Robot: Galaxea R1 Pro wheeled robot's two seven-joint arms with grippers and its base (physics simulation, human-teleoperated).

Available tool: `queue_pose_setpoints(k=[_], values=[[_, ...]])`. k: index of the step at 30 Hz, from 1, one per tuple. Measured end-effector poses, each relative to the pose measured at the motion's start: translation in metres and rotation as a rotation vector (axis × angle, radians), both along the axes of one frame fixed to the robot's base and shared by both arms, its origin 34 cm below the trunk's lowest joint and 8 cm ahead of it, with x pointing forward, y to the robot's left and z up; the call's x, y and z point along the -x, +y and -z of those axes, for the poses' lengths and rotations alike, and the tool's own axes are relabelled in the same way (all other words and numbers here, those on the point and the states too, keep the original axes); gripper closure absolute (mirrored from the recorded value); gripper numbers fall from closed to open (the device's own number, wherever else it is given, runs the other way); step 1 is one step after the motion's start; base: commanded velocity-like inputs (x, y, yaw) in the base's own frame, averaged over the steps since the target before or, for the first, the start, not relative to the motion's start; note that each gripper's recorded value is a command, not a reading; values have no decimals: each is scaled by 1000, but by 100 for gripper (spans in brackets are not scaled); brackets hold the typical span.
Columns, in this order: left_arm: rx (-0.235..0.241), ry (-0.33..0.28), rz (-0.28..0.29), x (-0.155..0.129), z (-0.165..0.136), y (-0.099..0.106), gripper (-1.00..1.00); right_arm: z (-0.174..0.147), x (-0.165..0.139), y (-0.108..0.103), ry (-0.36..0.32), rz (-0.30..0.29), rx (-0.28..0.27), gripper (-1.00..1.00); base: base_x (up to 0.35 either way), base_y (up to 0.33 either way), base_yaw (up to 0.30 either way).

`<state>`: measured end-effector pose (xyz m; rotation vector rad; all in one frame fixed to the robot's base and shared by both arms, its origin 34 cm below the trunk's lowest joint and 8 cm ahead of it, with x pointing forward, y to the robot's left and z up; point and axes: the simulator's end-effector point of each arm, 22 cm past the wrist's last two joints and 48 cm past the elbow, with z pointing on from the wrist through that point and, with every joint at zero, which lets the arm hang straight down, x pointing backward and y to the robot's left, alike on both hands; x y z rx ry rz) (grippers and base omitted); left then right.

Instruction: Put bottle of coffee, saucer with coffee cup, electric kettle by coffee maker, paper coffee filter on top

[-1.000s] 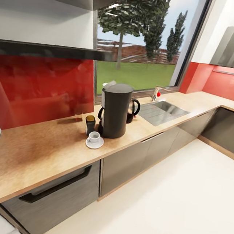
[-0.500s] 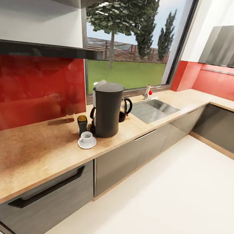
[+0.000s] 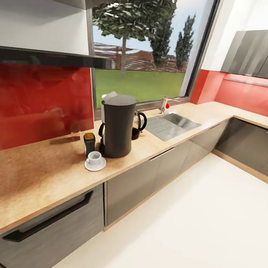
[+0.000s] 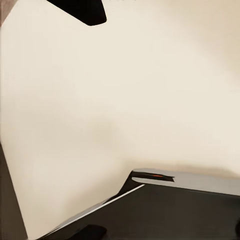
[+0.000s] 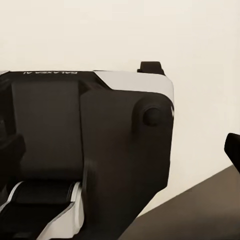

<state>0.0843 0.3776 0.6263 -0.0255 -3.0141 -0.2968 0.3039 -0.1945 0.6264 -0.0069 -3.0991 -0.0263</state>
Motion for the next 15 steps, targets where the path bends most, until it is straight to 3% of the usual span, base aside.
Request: queue_pose_setpoints(k=[9,15], values=[[-11,69,-6,18,-3,2,-100,0,0,-2,0,-6,3,-100,0,0,-7],[-13,77,-7,19,-3,2,-100,0,0,-2,0,-6,3,-100,0,0,0]])
